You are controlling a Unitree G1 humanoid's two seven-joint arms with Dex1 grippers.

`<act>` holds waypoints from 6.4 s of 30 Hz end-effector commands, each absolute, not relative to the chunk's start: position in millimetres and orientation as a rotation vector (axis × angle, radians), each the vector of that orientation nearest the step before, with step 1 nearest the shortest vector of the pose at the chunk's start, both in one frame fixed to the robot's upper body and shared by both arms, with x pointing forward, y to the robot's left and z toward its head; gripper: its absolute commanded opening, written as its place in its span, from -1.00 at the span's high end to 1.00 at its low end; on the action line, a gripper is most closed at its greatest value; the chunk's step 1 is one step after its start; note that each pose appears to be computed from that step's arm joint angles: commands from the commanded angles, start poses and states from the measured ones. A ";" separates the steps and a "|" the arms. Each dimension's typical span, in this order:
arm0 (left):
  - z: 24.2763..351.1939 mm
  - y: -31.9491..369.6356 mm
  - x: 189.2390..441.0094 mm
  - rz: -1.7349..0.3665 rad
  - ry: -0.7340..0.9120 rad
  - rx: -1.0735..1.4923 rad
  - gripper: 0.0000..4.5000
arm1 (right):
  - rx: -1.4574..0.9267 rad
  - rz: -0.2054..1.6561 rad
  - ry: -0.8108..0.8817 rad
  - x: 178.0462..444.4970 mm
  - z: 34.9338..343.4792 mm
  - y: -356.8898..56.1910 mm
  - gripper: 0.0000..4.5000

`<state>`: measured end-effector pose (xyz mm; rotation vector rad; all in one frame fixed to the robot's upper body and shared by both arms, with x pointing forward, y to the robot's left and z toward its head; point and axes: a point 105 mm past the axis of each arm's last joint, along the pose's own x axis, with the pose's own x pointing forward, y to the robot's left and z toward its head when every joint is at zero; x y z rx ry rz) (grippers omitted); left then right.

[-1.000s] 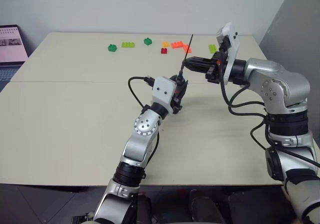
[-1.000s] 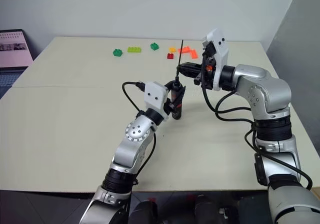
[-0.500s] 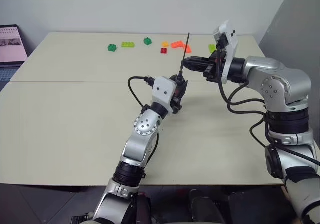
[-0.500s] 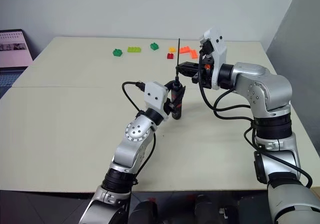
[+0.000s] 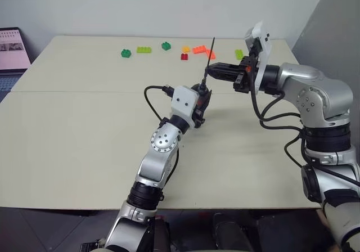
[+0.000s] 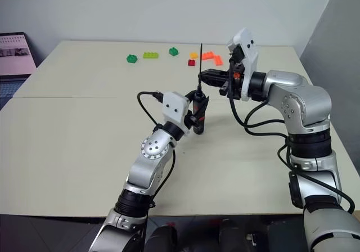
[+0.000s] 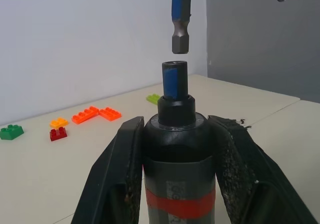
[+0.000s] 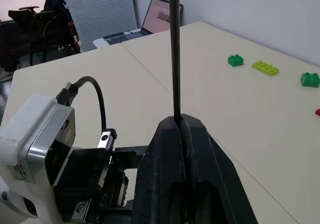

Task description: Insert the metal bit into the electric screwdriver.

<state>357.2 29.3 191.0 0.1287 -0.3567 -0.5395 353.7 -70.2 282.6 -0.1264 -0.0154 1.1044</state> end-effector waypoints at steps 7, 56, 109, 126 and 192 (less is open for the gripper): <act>203.7 29.3 354.5 -0.539 -0.414 0.138 0.27 | -0.156 1.067 -0.073 352.4 299.5 -68.8 1.00; 203.0 30.1 354.6 -0.537 -0.412 0.138 0.27 | -0.149 1.068 -0.069 352.7 308.4 -76.1 1.00; 202.9 29.9 354.5 -0.543 -0.412 0.145 0.27 | -0.168 1.107 -0.046 349.7 297.0 -67.8 1.00; 202.4 29.7 354.0 -0.545 -0.411 0.144 0.27 | -0.197 1.101 -0.027 352.9 287.4 -68.5 1.00; 201.5 32.8 358.3 -0.547 -0.406 0.145 0.27 | -0.196 1.182 0.112 359.8 272.7 -65.3 0.91</act>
